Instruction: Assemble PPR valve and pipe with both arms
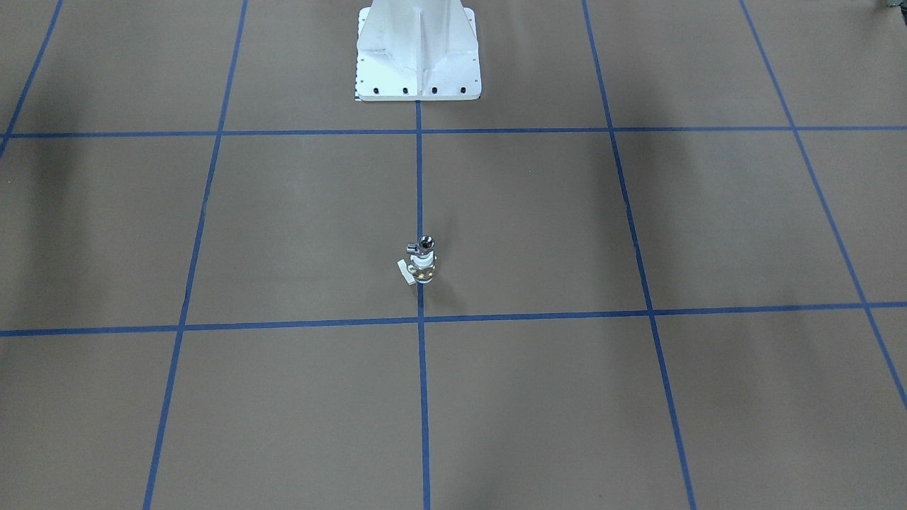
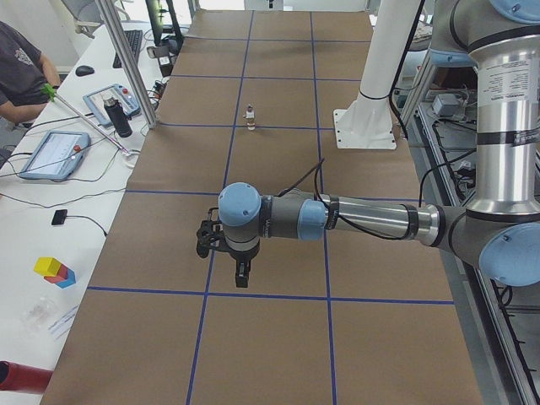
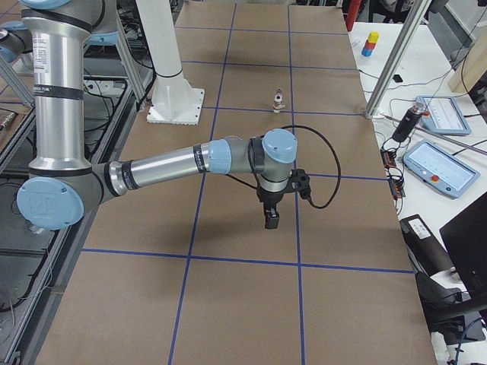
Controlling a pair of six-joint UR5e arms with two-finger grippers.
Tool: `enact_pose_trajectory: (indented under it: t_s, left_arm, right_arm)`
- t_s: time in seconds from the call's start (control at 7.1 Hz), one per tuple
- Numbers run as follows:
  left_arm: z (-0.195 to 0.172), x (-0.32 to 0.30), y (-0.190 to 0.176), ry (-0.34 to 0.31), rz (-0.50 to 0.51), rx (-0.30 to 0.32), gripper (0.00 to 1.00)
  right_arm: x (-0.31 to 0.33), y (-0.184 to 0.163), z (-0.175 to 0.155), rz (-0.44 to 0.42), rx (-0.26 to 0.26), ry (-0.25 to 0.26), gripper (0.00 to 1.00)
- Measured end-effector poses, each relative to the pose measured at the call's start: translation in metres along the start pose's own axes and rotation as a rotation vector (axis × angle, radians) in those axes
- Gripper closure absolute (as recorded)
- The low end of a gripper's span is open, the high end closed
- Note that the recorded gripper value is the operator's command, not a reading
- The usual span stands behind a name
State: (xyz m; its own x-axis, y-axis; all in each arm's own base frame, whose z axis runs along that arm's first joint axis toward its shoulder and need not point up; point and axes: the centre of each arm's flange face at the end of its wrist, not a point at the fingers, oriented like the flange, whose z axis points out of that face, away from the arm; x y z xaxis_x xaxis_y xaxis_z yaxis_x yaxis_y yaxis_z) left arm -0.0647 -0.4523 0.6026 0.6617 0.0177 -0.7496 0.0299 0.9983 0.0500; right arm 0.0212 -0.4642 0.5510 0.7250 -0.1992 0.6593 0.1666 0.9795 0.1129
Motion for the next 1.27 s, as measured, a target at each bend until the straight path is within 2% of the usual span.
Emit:
enact_pose_trajectory:
  t_s: [1.27]
  left_arm:
    - [-0.003,0.0042,-0.0014,0.003,0.002,0.009,0.0]
  right_arm:
    - [-0.0034,-0.0038,-0.0036,-0.007,0.009,-0.004,0.01]
